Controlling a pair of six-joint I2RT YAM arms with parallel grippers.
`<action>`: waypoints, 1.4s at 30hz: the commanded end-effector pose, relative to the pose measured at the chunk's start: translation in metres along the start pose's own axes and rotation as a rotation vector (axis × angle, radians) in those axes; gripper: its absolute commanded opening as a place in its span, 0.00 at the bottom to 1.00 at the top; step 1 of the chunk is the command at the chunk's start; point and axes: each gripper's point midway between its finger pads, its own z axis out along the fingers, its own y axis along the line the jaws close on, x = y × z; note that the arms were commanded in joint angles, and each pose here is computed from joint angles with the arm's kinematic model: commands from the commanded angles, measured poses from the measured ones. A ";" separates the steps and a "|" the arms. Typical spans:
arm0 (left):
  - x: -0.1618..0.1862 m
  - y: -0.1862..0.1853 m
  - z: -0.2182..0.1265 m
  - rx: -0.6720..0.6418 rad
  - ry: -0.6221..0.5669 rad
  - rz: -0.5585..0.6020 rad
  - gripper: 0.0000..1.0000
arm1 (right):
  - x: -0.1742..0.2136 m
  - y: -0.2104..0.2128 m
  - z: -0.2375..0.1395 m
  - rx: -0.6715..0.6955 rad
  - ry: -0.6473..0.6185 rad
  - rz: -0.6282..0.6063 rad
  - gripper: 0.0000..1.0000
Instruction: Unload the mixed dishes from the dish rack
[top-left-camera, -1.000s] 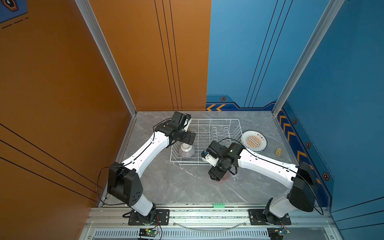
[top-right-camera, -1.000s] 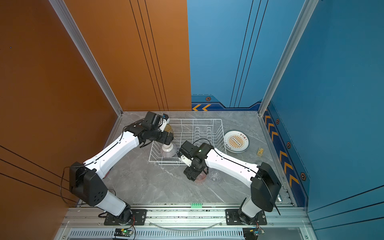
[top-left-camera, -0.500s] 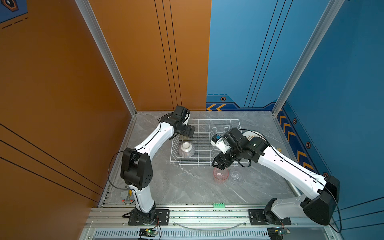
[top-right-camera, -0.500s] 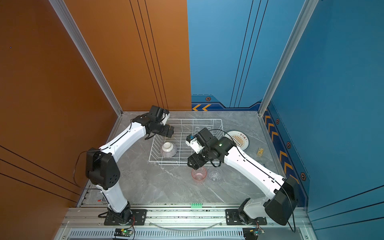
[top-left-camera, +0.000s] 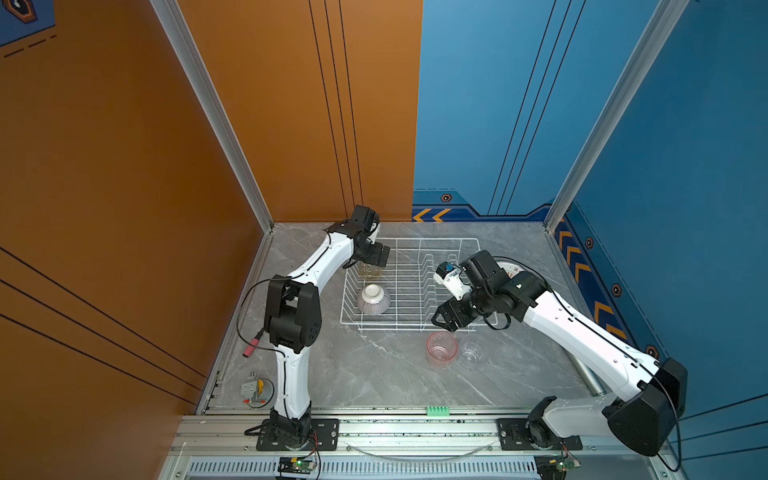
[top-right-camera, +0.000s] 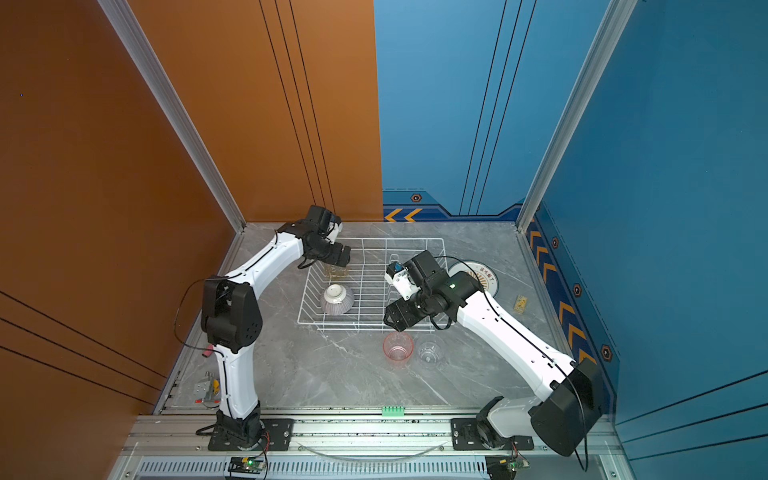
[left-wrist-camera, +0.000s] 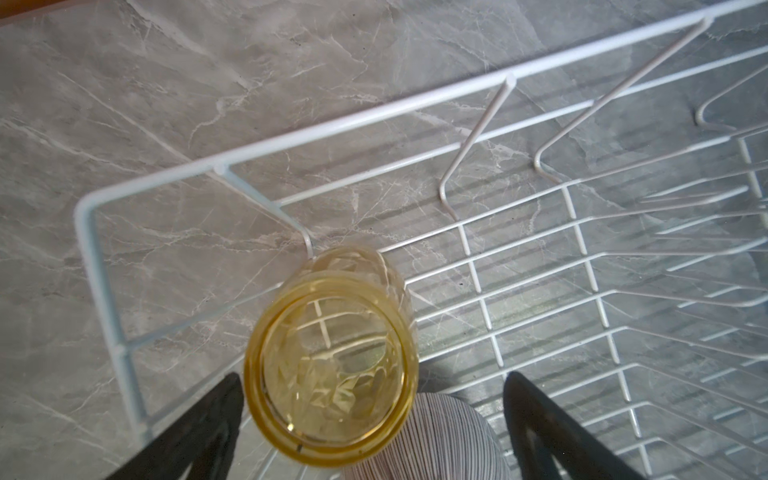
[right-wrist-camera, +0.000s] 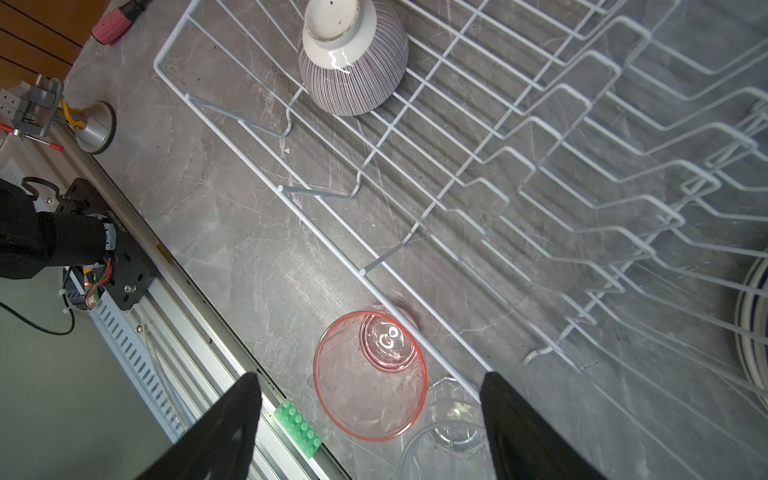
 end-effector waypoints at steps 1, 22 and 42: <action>0.000 0.000 0.004 0.006 0.029 -0.004 0.98 | 0.000 0.001 0.001 -0.023 -0.008 0.011 0.82; 0.012 0.010 0.027 -0.106 0.134 0.063 0.98 | 0.003 -0.011 0.009 -0.029 -0.005 0.048 0.82; 0.017 0.008 0.039 -0.099 0.159 0.083 0.95 | 0.009 -0.015 0.015 -0.029 0.011 0.067 0.83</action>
